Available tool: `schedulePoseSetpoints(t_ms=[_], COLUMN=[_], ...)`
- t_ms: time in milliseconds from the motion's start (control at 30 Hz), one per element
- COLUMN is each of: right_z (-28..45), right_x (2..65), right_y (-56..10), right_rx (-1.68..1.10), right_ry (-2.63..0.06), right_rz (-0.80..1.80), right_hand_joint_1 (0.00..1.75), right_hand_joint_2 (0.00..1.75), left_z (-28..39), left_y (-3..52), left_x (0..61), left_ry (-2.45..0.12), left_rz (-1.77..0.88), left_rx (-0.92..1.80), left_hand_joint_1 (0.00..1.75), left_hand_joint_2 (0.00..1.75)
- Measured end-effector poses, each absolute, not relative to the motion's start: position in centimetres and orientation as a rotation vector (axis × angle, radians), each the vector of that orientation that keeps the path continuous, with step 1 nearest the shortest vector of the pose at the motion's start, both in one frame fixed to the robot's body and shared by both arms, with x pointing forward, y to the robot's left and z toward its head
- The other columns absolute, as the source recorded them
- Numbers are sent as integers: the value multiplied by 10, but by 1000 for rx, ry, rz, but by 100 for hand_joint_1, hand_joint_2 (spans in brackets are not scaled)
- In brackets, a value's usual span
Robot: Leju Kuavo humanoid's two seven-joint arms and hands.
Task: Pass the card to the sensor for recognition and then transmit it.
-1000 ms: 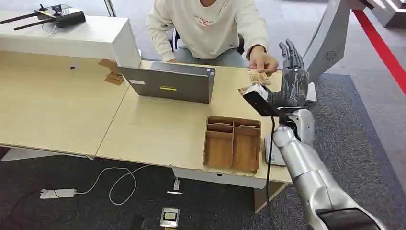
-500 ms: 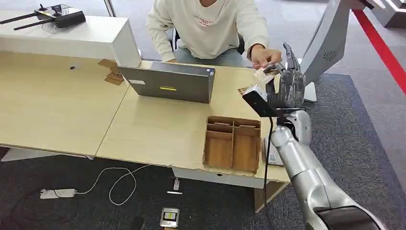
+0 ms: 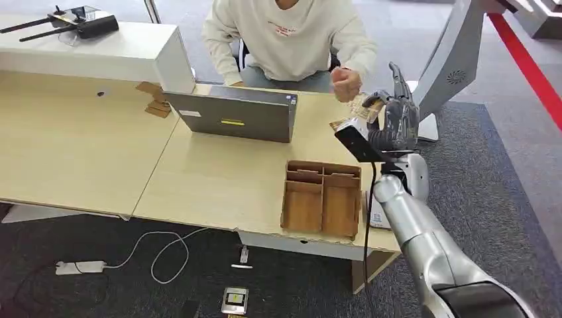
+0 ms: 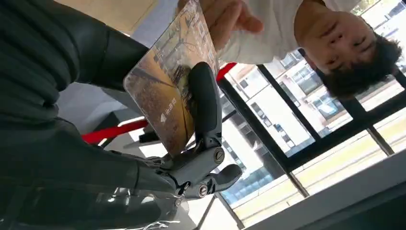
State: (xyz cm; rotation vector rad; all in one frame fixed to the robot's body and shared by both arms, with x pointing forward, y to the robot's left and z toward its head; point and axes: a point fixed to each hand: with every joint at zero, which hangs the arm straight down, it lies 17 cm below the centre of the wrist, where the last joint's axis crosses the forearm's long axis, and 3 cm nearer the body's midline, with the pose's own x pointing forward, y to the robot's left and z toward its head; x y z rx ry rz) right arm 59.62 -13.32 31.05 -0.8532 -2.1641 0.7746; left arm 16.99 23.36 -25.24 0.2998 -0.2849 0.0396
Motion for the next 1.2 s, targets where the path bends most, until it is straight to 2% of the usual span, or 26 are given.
schedulePoseSetpoints(t_ms=[300,533,800,1200], right_z=[306,278,235,192], right_x=[605,614,612,602], right_y=[-155,-214,-269,-293], right_rx=[-832,-851,-873,-872], right_ry=[-2119,-2004,-1880,-1768], right_rz=[712,647,679,745], right_hand_joint_1=[175,175,175,175], right_hand_joint_2=[175,175,175,175], left_z=[-253,-255,-257,-256], left_y=[235,236,234,226], left_x=[167,158,151,156], left_ry=[-280,-263,-223,-209], left_rz=[74,115,125,139], left_rx=[301,303,295,271], left_hand_joint_1=[0,0,0,0], left_hand_joint_2=[0,0,0,0])
